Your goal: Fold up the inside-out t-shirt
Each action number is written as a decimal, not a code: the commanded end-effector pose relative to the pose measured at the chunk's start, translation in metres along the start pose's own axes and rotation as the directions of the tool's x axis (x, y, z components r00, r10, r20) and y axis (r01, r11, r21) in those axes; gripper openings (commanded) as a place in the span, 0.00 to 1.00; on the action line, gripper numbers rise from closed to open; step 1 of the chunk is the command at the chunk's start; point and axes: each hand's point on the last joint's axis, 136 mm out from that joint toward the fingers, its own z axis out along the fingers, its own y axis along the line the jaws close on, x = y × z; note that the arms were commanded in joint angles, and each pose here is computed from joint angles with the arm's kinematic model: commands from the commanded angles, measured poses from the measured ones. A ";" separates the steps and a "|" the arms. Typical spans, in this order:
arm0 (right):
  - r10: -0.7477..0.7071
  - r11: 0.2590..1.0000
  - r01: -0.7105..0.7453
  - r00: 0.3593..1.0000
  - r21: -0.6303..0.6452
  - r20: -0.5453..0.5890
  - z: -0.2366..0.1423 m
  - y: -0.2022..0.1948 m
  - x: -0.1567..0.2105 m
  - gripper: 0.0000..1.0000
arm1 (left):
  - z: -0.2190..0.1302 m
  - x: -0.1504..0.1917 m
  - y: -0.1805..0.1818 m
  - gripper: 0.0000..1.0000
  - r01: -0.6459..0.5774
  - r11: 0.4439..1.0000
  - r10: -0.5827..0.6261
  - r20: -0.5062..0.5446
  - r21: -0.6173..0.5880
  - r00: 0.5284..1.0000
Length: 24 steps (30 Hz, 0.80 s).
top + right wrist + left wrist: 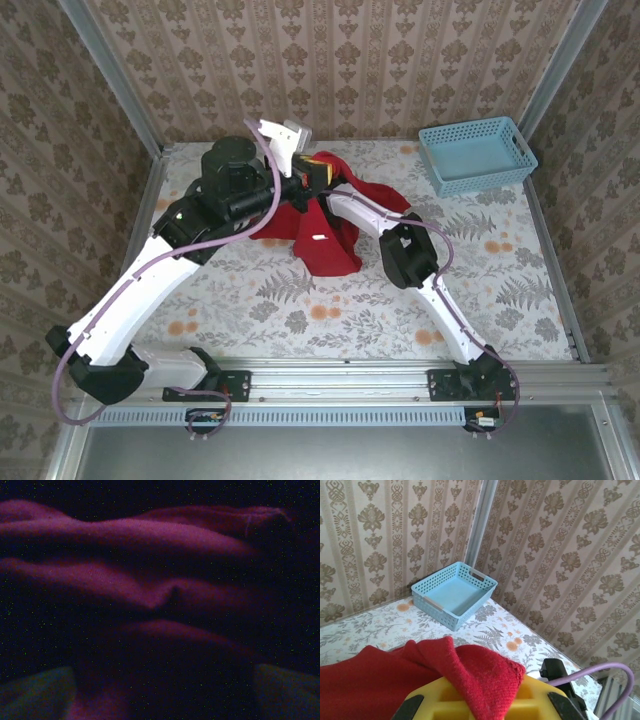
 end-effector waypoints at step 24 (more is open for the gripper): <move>0.021 0.948 0.162 0.828 -0.275 0.560 -0.168 0.011 0.046 0.00 | 0.008 0.069 0.300 0.00 0.291 0.722 -0.403 -0.040 -0.627 0.914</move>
